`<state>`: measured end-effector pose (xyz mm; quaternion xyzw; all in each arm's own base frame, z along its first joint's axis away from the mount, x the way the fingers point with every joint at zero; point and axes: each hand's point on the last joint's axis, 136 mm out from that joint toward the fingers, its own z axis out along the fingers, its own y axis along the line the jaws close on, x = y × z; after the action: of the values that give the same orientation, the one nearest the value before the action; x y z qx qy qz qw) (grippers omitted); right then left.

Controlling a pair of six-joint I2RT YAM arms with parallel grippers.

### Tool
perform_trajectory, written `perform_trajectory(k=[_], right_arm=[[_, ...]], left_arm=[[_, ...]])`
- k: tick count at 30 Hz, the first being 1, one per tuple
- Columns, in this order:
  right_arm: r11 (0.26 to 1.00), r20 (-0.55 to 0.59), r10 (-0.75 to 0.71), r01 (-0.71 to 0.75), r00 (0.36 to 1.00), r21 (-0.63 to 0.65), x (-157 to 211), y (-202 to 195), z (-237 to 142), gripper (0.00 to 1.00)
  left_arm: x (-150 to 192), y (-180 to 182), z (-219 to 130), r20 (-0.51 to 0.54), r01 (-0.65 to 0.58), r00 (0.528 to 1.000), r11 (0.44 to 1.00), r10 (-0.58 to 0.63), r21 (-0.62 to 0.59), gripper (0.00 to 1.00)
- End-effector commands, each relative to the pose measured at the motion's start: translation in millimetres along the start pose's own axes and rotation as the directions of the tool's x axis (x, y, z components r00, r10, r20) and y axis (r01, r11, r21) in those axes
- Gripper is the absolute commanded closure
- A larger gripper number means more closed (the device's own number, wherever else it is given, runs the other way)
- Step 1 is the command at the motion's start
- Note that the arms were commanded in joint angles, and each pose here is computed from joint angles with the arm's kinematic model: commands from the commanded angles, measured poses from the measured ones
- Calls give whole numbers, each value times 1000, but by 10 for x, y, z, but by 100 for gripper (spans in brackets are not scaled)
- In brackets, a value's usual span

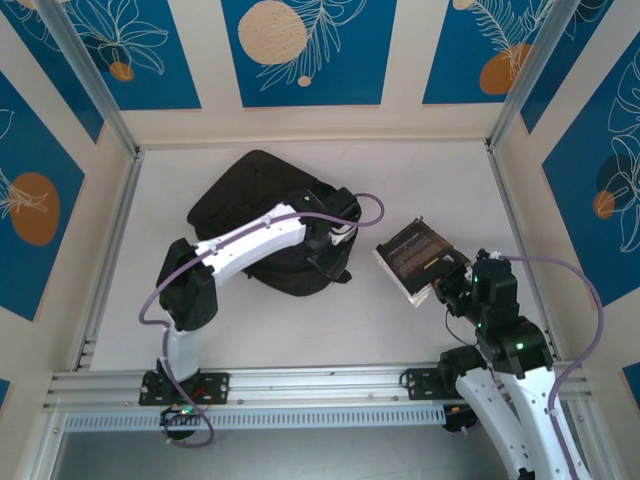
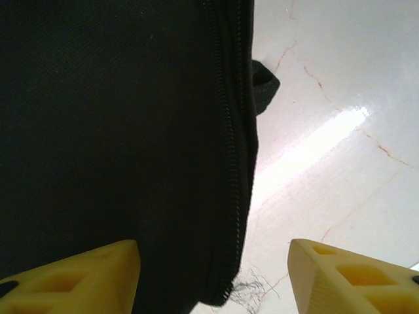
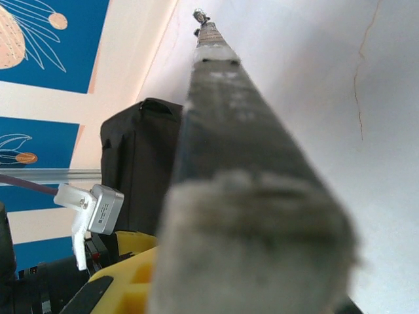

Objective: Pack the student bag
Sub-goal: Open the student bag at the center of the table.

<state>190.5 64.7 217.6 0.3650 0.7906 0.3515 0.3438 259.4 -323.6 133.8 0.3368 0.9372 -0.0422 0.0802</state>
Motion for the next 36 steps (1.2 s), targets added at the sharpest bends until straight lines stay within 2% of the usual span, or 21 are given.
perform_trajectory(k=[1,4,10,11,19,25,36], right_arm=[[995,0,19,-18,1000,-101,-27,205,-9,100],[994,-15,36,-37,999,-101,-4,185,19,100],[992,-29,46,-49,999,-113,7,201,13,100],[992,-30,43,-47,999,-117,7,212,6,100],[990,-36,29,-33,999,-134,19,244,-35,100],[982,-45,8,-17,999,-190,21,370,-50,100],[969,-84,-19,-2,996,-245,85,487,-74,100]], left_arm=[[-109,80,18,19,-7,1000,999,8,-36,46],[-108,101,102,4,-9,1000,999,9,-46,60],[-137,194,98,18,35,999,997,-34,-63,98],[-152,210,64,30,43,999,997,-41,-63,100],[-234,292,-312,144,113,984,993,-108,-29,100],[-261,287,-568,217,181,956,979,-196,89,100],[-257,185,-799,253,219,926,946,-279,240,100]])
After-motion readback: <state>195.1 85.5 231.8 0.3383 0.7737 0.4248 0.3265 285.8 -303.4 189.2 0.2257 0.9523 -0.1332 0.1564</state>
